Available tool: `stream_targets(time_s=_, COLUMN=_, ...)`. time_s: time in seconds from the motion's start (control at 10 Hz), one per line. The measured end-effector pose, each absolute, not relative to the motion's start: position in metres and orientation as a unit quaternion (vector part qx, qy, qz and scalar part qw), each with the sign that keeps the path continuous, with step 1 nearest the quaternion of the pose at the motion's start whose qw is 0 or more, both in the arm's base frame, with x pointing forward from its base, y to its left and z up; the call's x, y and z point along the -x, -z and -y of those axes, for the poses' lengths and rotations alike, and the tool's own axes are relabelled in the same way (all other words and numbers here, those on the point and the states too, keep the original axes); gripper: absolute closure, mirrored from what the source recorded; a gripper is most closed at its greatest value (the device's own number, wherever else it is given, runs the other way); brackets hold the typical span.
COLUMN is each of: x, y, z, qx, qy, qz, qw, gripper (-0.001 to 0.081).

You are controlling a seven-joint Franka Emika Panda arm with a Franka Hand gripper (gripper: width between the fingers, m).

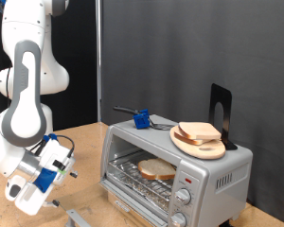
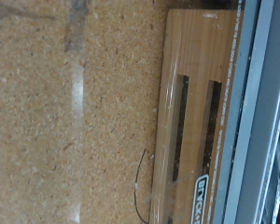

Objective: Make a piece of toast with the oven

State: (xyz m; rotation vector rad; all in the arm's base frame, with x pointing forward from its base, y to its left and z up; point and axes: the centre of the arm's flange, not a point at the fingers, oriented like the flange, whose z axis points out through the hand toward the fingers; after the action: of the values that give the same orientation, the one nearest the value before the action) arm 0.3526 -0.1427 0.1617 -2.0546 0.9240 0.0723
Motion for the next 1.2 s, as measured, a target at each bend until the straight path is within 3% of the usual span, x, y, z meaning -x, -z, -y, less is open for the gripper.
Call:
stream_targets(time_s=0.2, x=-0.357, y=-0.167, z=0.142, qx=0.817, qy=-0.024, qz=-0.369, qw=0.443, gripper=0.0006)
stream_targets(time_s=0.8, x=-0.375, y=-0.231, z=0.11, qx=0.77, qy=-0.048, qz=-0.286, qw=0.568, gripper=0.0006)
stream_targets(time_s=1.2, x=-0.376, y=-0.269, z=0.08, qx=0.758, qy=-0.055, qz=-0.241, qw=0.603, gripper=0.0006)
